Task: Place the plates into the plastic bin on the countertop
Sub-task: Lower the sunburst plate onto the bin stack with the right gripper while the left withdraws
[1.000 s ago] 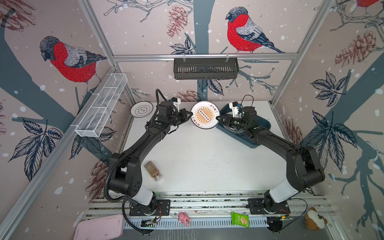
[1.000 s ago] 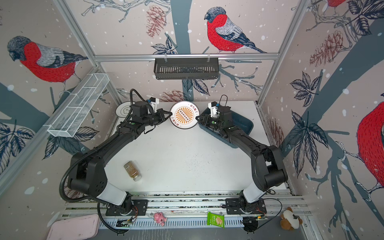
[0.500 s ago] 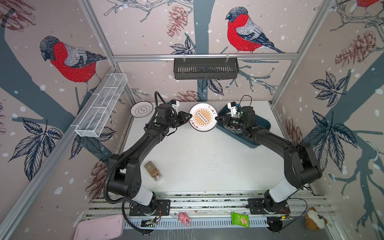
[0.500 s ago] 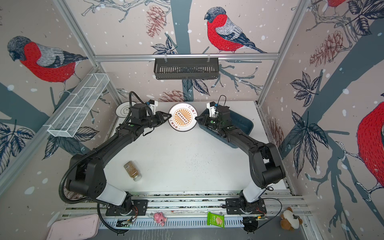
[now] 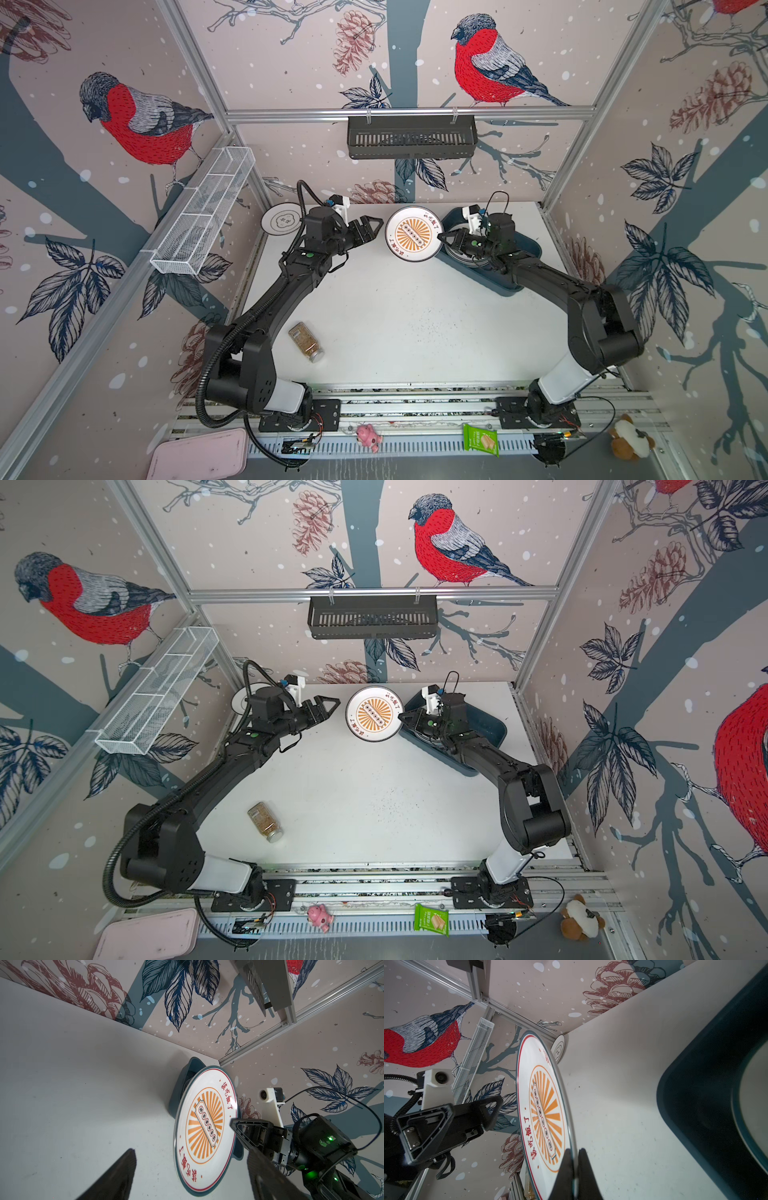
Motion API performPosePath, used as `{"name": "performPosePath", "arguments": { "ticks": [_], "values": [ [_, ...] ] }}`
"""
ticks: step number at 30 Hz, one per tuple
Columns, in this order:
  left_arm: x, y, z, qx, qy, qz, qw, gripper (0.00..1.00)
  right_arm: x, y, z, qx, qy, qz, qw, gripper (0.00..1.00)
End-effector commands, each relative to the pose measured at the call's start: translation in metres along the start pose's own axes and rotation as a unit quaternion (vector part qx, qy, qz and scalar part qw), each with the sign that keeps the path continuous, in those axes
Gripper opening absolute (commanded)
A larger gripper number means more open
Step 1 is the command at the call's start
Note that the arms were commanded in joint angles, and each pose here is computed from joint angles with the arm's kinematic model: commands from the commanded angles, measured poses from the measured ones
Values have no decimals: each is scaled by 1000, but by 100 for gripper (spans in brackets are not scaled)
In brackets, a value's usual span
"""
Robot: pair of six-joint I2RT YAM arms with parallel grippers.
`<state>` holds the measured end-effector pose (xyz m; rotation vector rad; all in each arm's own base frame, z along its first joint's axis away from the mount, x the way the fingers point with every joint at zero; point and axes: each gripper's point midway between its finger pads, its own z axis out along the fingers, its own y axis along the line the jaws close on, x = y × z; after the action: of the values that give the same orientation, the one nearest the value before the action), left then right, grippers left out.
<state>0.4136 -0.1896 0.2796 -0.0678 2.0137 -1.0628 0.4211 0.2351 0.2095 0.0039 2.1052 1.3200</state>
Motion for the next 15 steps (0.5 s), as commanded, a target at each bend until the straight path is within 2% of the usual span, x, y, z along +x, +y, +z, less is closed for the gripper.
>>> {"name": "performPosePath", "arguments": {
  "ticks": [1, 5, 8, 15],
  "values": [
    [-7, -16, -4, 12, -24, 57, 998, 87, -13, -2, -7, -4, -21, -2, 1000, 3],
    [13, -48, 1, 51, -5, 112, 992, 90, -25, -19, -19, 13, -40, 10, 999, 3],
    [33, -73, 6, 90, 22, 147, 985, 96, -35, -33, -30, 31, -58, 19, 998, 3],
    [76, -110, 13, 151, 66, 199, 966, 96, -55, -71, -58, 77, -104, 41, 991, 3]
  ]
}}
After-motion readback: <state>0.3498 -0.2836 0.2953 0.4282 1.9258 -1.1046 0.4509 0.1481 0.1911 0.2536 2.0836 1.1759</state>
